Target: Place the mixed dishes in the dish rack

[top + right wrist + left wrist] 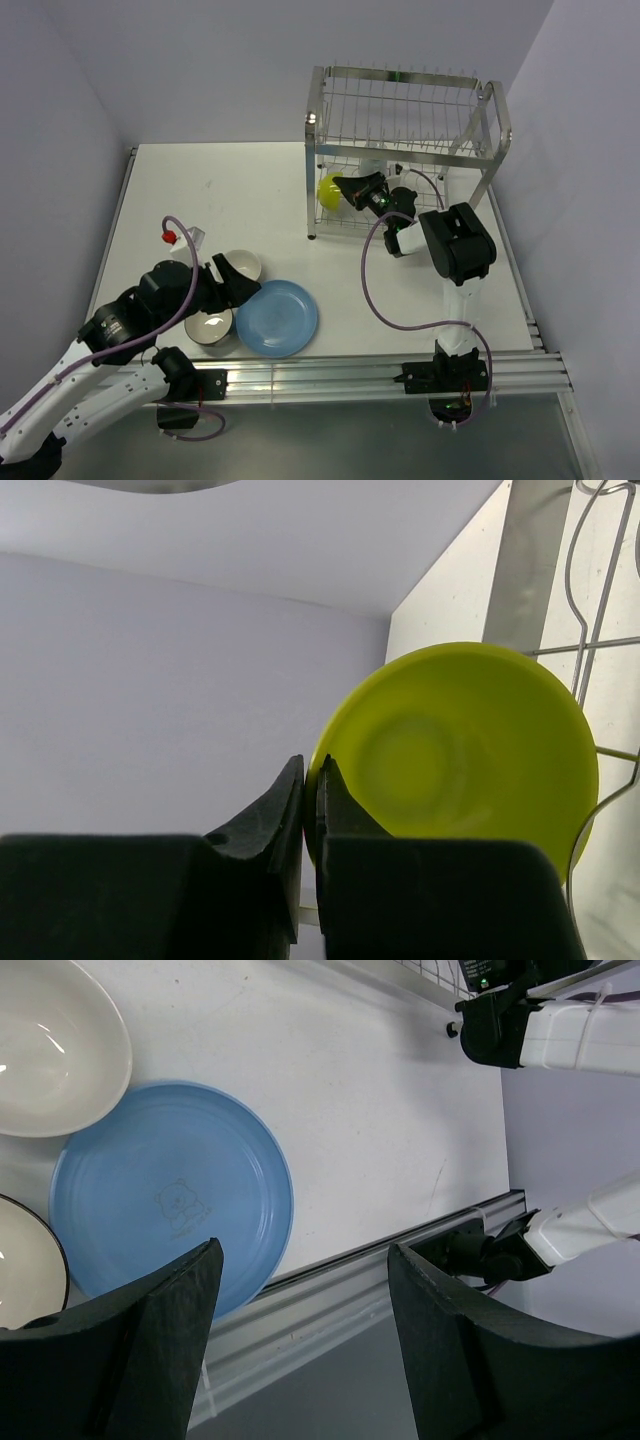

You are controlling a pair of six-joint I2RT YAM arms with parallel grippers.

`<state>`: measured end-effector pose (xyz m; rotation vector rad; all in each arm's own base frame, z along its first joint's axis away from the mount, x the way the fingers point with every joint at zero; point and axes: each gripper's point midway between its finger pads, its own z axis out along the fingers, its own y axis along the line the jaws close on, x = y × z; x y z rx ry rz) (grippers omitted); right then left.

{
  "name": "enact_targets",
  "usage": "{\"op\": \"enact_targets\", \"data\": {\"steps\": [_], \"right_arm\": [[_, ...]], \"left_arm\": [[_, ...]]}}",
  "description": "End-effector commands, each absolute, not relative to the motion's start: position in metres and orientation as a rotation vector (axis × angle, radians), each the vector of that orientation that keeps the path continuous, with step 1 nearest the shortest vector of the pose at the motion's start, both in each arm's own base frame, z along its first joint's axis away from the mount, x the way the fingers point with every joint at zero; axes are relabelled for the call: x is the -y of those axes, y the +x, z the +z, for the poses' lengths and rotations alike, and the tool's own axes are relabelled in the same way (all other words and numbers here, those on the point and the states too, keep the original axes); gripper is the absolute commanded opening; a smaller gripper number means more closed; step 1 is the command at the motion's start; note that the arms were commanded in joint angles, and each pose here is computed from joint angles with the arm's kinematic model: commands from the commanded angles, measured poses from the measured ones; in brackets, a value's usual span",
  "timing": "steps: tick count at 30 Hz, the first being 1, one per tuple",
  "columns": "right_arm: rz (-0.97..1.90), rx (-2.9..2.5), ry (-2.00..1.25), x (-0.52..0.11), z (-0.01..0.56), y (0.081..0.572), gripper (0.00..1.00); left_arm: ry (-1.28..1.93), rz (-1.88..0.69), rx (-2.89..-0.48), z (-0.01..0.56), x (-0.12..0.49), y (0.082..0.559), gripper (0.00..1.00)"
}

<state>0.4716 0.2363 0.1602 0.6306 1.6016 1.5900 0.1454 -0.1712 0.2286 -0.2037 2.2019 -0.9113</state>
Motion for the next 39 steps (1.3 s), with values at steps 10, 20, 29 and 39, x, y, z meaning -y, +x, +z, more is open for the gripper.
{"op": "enact_targets", "data": {"steps": [10, 20, 29, 39], "right_arm": [[1.53, -1.605, 0.555, -0.239, 0.166, 0.453, 0.42], [1.527, -1.592, 0.501, -0.236, 0.183, 0.434, 0.54], [1.462, -1.633, 0.52, -0.218, 0.177, 0.397, 0.61], [1.314, -1.709, 0.491, -0.201, 0.183, 0.332, 0.61]], "left_arm": [[-0.216, -0.966, -2.188, 0.231, 0.178, 0.146, 0.74], [-0.369, -0.826, -2.228, 0.214, 0.167, 0.161, 0.72], [-0.568, -0.49, -2.293, 0.19, 0.151, 0.193, 0.73], [-0.677, -0.239, -2.327, 0.171, 0.132, 0.225, 0.73]]}}
